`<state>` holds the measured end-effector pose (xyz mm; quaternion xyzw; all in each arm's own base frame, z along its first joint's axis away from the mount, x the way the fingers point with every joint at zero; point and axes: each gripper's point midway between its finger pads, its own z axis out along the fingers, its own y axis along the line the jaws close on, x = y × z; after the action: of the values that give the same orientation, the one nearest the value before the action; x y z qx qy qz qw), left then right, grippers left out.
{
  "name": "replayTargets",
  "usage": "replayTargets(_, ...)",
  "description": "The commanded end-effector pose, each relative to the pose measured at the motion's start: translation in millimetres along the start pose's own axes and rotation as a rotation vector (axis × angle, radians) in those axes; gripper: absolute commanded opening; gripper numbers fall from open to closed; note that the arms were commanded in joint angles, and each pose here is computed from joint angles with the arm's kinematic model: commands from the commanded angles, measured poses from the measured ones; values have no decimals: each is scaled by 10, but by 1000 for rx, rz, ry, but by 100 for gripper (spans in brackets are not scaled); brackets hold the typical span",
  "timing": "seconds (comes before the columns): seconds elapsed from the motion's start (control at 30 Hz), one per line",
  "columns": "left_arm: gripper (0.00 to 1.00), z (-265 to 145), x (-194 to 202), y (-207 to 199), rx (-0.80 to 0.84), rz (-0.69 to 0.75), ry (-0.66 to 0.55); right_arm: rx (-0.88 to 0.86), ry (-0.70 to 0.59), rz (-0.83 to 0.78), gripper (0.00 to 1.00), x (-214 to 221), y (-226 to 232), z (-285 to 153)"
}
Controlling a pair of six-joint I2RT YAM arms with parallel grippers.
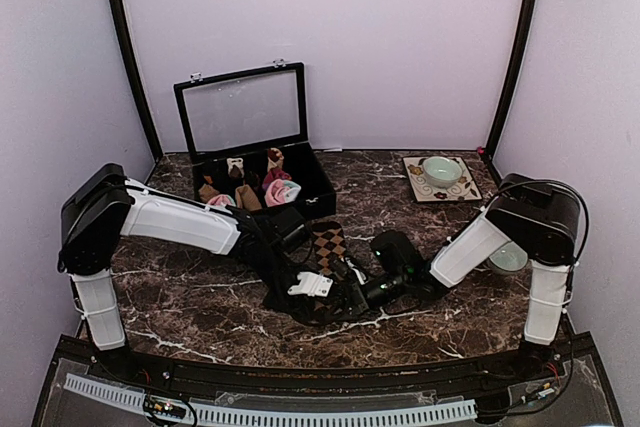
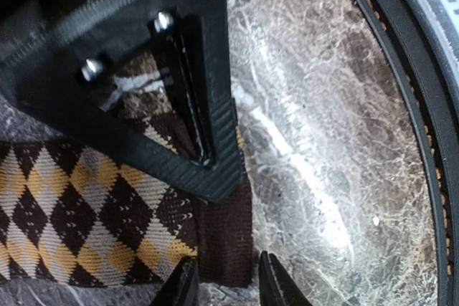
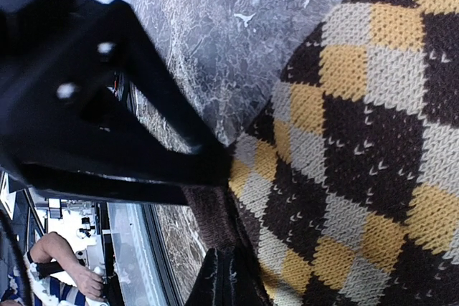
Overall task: Roll the socks
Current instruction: Roll the sock at the center of the board.
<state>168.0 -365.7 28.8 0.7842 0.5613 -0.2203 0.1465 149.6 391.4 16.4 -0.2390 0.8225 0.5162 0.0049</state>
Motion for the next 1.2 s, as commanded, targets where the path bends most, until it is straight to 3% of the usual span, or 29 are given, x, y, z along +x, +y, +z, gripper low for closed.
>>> replayTargets(0.0,32,82,75,-29,5,14,23,146,106,199,0,464,-525,-7)
replayTargets(0.17,31,151,115,-38,14,8,40,142,100,199,0,455,-530,2)
replayTargets(0.4,6,217,204,-98,45,-17,70,154,72,169,0,398,-526,-17)
replayTargets(0.47,0,241,249,-125,56,-29,84,154,66,162,6,382,-519,-17)
replayTargets(0.6,0,273,314,-196,86,-57,101,151,42,137,14,340,-488,-42)
replayTargets(0.8,0,272,291,-390,226,-152,70,161,-143,-67,37,106,-257,-307)
replayTargets(1.17,0,166,200,-333,465,-460,-73,329,-466,-585,40,-53,206,-987)
